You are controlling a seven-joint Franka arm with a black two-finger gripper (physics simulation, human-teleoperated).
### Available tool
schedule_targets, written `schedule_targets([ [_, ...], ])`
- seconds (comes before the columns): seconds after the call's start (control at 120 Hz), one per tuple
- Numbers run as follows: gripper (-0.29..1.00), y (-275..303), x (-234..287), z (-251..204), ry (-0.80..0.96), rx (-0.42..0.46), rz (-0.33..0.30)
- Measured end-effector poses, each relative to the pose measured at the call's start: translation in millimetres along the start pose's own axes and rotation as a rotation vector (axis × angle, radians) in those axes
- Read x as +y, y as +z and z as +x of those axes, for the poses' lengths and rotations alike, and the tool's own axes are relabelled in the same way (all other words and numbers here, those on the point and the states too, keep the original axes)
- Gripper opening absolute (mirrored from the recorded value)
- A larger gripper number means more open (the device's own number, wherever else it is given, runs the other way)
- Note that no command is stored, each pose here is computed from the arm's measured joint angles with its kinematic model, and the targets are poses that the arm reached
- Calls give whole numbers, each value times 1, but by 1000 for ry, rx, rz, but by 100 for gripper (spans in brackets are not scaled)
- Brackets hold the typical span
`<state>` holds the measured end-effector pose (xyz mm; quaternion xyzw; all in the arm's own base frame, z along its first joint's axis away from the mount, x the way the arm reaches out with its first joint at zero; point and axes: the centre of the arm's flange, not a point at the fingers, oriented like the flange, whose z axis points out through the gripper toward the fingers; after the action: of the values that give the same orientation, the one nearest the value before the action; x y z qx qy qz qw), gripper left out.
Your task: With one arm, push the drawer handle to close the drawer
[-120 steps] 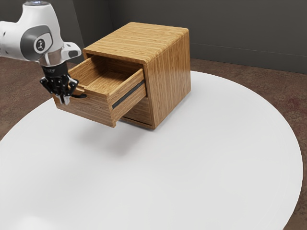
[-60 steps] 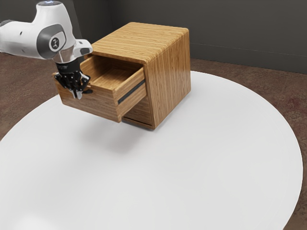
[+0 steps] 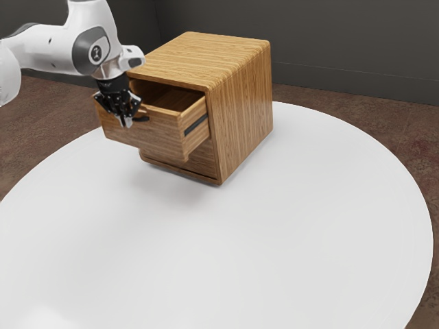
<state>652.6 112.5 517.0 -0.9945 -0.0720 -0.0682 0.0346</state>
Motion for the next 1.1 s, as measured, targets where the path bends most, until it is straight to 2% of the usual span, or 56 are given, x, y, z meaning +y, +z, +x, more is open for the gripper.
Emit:
schedule_targets([
  [0.458,0,13,5,51,43,59,-25],
  [1.1,0,32,8,86,78,172,-52],
])
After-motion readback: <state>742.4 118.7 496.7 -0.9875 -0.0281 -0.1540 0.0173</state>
